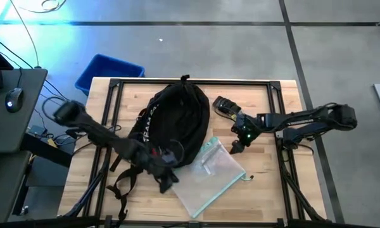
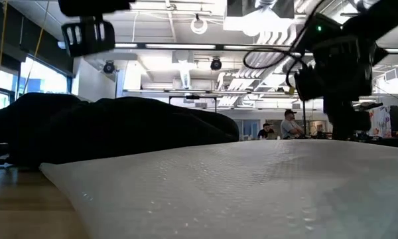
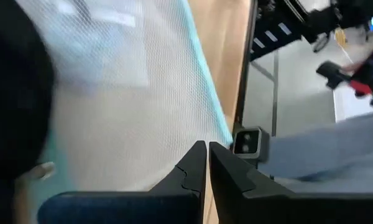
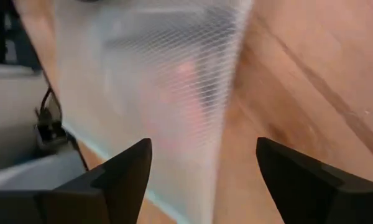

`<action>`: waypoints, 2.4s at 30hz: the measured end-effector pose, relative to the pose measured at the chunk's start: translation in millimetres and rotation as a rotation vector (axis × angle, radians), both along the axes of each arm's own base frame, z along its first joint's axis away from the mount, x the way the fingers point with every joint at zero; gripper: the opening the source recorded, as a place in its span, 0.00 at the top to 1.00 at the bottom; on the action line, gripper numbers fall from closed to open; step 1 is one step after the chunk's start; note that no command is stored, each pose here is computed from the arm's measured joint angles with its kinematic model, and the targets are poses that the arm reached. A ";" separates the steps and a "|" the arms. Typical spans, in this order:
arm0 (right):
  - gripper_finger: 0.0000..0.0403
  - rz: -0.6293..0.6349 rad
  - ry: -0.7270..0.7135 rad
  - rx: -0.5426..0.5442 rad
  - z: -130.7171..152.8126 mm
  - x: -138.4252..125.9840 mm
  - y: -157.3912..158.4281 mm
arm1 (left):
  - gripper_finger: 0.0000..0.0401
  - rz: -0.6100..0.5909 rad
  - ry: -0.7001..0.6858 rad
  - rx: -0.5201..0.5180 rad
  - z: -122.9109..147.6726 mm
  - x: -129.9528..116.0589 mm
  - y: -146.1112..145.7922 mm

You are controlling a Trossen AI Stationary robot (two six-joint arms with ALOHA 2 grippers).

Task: Unpack backpack
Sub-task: Put the zip bag into the backpack

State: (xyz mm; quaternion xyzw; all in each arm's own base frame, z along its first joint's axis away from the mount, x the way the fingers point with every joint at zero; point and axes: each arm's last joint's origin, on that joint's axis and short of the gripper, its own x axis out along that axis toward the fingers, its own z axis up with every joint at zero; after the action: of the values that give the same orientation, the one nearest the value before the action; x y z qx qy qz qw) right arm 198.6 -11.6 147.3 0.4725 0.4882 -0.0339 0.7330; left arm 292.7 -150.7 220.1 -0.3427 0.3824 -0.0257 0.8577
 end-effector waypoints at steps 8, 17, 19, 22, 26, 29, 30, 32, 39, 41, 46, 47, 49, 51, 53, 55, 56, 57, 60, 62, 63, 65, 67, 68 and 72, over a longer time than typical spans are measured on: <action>0.32 0.040 -0.012 0.040 -24.5 10.8 4.7 | 1.00 0.177 0.016 -0.029 -76.1 38.9 -11.9; 0.32 0.097 -0.134 0.154 -45.9 44.8 34.9 | 1.00 0.273 0.074 -0.020 -123.6 60.8 -5.9; 0.32 0.086 -0.186 0.166 -45.6 52.4 38.3 | 1.00 0.295 0.068 -0.005 -125.7 63.4 -4.2; 0.32 0.095 -0.213 0.167 -46.1 61.8 42.9 | 1.00 0.333 0.049 0.012 -124.0 66.7 -0.6; 0.46 0.126 -0.228 0.157 -45.4 75.6 51.6 | 1.00 0.354 0.040 0.017 -121.5 69.3 2.3; 0.70 0.136 -0.238 0.143 -41.0 81.4 54.1 | 1.00 0.339 0.046 0.014 -115.6 71.7 0.6; 0.80 0.136 -0.244 0.143 -37.8 82.3 54.2 | 1.00 0.331 0.052 0.022 -111.1 73.1 -1.2; 0.94 0.150 -0.267 0.140 -27.9 82.2 54.4 | 1.00 0.317 0.062 0.030 -93.8 75.9 -6.1; 1.00 0.259 -0.284 0.110 21.0 51.2 52.4 | 1.00 0.251 0.049 0.122 -1.5 76.4 -21.2; 1.00 0.289 -0.307 0.099 40.5 41.2 50.3 | 1.00 0.271 0.059 0.167 25.1 69.6 -20.8; 1.00 0.265 -0.482 -0.023 102.9 32.6 40.1 | 1.00 0.384 0.021 0.310 90.1 47.5 -11.6; 1.00 0.248 -0.518 -0.058 115.7 33.3 36.2 | 1.00 0.408 0.000 0.333 102.7 43.5 -8.4; 1.00 0.216 -0.565 -0.125 138.3 38.7 26.2 | 1.00 0.446 -0.050 0.381 129.7 31.5 -1.8; 1.00 0.174 -0.597 -0.219 160.5 46.5 12.5 | 1.00 0.465 -0.110 0.433 153.9 20.2 4.9; 1.00 0.136 -0.567 -0.334 176.1 55.6 -6.2 | 1.00 0.480 -0.159 0.490 171.1 9.4 11.6; 1.00 0.099 -0.508 -0.458 189.3 66.1 -28.0 | 1.00 0.483 -0.182 0.530 181.1 -0.9 17.3; 1.00 0.089 -0.474 -0.514 194.3 71.7 -39.5 | 1.00 0.492 -0.197 0.539 186.8 -5.8 20.8; 1.00 0.095 -0.443 -0.559 198.2 78.5 -50.6 | 1.00 0.503 -0.205 0.553 191.4 -11.5 24.3; 1.00 0.132 -0.379 -0.637 206.9 101.7 -85.7 | 1.00 0.531 -0.196 0.586 199.1 -27.4 32.0; 1.00 0.187 -0.310 -0.628 201.9 119.5 -107.2 | 1.00 0.549 -0.153 0.596 197.8 -36.0 36.7; 1.00 0.212 -0.277 -0.621 198.5 128.4 -117.1 | 1.00 0.556 -0.121 0.601 195.3 -39.7 38.7; 1.00 0.265 -0.228 -0.605 190.8 146.9 -134.0 | 1.00 0.578 -0.064 0.609 191.3 -47.0 42.5; 1.00 0.326 -0.187 -0.600 183.6 165.7 -143.6 | 1.00 0.595 0.005 0.620 186.4 -55.2 45.5; 1.00 0.357 -0.177 -0.599 182.1 173.8 -147.0 | 1.00 0.598 0.041 0.624 184.0 -58.6 46.6; 1.00 0.463 -0.190 -0.515 170.5 204.4 -154.7 | 1.00 0.616 0.161 0.632 177.2 -69.2 50.8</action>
State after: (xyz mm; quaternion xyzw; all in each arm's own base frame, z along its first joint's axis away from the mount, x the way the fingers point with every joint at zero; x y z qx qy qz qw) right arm 403.0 -166.3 317.8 0.1503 0.4877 0.0552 0.8582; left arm 223.5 -99.8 397.3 -0.1625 0.3172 0.3757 0.8555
